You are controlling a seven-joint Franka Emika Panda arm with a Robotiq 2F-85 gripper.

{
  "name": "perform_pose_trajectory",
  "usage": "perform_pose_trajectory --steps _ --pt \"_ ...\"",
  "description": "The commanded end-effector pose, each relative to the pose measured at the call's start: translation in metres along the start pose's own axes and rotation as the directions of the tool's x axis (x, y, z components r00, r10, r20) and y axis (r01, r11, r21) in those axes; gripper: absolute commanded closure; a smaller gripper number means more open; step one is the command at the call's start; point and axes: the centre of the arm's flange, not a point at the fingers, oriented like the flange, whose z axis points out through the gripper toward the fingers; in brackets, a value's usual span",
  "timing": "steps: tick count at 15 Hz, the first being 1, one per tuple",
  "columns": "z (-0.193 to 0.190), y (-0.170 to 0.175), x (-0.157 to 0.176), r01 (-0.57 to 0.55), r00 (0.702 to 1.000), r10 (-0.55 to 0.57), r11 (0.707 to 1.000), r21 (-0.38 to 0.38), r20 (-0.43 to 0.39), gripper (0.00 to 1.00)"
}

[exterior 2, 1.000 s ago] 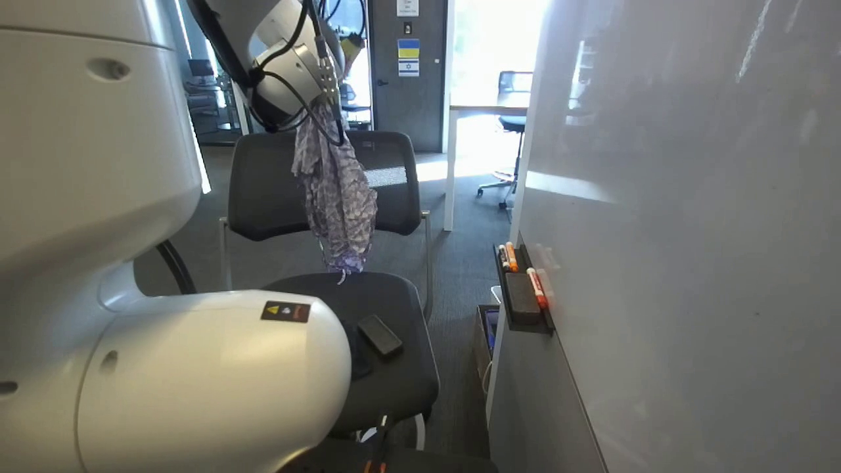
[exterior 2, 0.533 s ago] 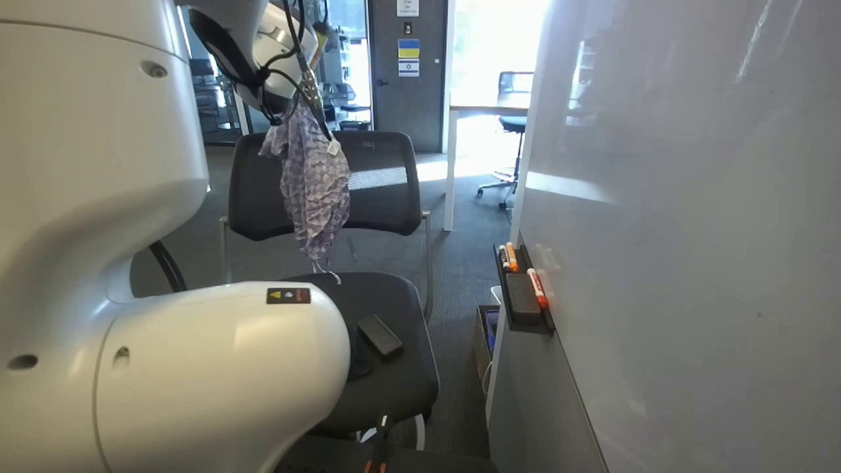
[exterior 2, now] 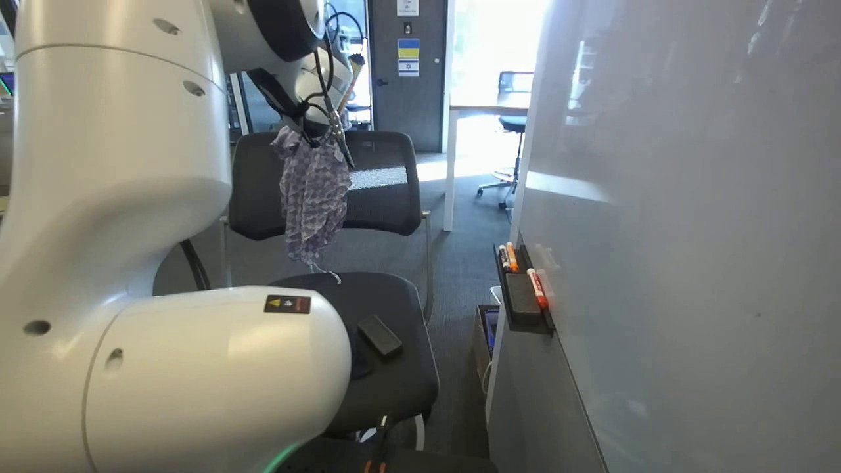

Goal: Move the chair slightly to the left and move the clothing from the seat pad onto the lumbar support pad

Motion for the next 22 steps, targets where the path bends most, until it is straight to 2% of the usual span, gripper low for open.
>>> perform_pose_trajectory --steps 1,5,10,12,13,14,15,17,20,22 --pt "0.017 0.051 -0.019 -0.005 1.000 0.004 0.999 -0.052 -0.023 0.32" --pt "0.023 0.093 -0.058 -0.018 1.000 0.017 0.997 -0.074 -0.008 0.01" --pt "0.028 0.154 -0.117 -0.051 0.999 0.052 0.994 -0.097 0.008 0.00" --pt "0.025 0.182 -0.147 -0.080 0.996 0.084 0.993 -0.089 0.035 0.00" --pt "0.022 0.193 -0.162 -0.091 0.994 0.095 0.994 -0.061 0.055 0.00" --pt "0.010 0.169 -0.154 -0.103 0.989 0.105 0.994 -0.024 0.099 0.00" --pt "-0.013 0.097 -0.110 -0.110 0.983 0.103 0.993 0.038 0.155 0.00" --pt "-0.017 0.076 -0.109 -0.121 0.969 0.089 0.984 0.128 0.231 0.00" --pt "-0.038 0.018 -0.070 -0.136 0.948 0.041 0.949 0.284 0.314 0.00" --pt "-0.064 -0.015 -0.045 -0.144 0.933 0.011 0.927 0.347 0.359 0.00"
